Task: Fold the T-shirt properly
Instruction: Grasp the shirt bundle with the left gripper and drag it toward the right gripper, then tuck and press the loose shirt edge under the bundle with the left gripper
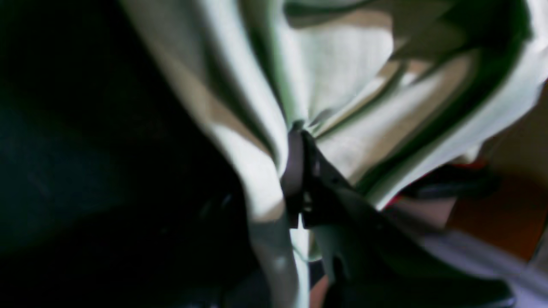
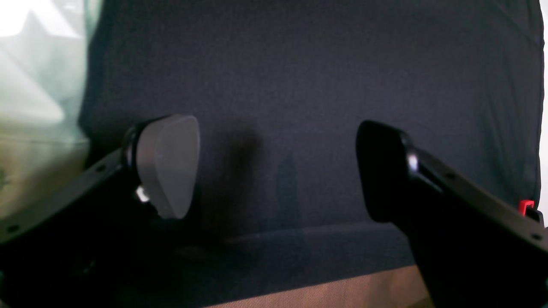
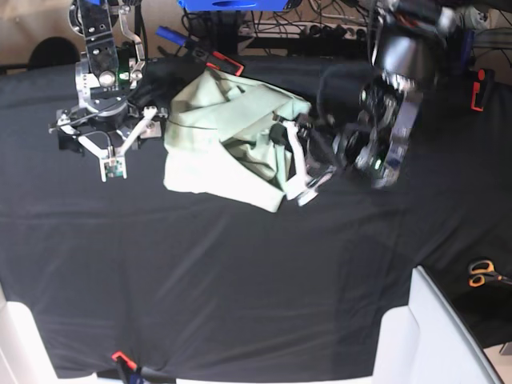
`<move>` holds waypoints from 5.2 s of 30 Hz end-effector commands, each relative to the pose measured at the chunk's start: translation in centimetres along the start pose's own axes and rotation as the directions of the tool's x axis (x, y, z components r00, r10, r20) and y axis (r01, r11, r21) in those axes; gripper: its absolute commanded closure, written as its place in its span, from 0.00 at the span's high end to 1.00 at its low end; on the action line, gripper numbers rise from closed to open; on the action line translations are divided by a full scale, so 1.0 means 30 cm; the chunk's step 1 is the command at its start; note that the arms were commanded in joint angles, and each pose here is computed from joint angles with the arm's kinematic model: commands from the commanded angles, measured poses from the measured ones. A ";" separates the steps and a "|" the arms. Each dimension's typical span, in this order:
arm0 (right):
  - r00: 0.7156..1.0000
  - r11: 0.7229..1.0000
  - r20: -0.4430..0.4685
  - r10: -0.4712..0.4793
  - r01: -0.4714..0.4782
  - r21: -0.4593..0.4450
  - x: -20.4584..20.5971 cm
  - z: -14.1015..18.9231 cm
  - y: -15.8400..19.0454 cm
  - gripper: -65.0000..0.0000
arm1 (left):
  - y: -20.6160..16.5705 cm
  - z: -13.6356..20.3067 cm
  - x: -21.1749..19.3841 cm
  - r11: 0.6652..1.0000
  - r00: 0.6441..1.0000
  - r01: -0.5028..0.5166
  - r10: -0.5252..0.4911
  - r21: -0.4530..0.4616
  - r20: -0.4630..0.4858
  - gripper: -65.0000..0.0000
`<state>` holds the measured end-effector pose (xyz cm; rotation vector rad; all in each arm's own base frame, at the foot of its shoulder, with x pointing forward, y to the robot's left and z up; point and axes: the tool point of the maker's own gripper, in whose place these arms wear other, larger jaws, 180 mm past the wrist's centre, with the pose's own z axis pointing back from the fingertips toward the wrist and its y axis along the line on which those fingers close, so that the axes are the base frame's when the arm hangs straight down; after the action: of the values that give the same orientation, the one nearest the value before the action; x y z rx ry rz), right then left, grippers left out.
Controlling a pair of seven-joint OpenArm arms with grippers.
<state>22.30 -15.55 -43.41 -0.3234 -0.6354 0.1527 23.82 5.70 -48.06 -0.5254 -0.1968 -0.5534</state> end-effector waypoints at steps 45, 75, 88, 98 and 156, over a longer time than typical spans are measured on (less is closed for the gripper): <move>0.998 0.999 0.064 -0.020 0.022 -0.024 0.093 -0.009 -0.023 0.84 | 0.080 -0.118 0.474 0.171 0.178 0.983 -0.853 0.060 -0.491 0.00; 1.000 1.000 0.028 -0.006 0.006 -0.023 0.064 -0.050 -0.012 0.83 | 0.138 -0.065 0.514 0.293 0.329 0.944 -0.811 0.152 -0.484 0.00; 1.000 1.000 0.025 -0.006 0.007 -0.022 0.059 -0.049 -0.010 0.83 | 0.170 -0.003 0.576 0.270 0.329 0.944 -0.777 0.188 -0.536 0.21; 1.000 1.000 0.026 -0.007 0.007 -0.022 0.062 -0.050 -0.010 0.83 | 0.187 0.092 0.709 0.307 0.420 0.904 -0.768 0.297 -0.484 0.87; 0.998 1.000 0.061 -0.015 0.016 -0.010 0.073 0.009 -0.005 0.83 | 0.225 0.147 0.486 0.740 0.867 0.478 -0.482 0.472 -0.123 0.48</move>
<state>23.17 -14.95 -42.88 -0.3125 -0.6593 0.1469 37.65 6.84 -44.45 0.0260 -0.4151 -0.9805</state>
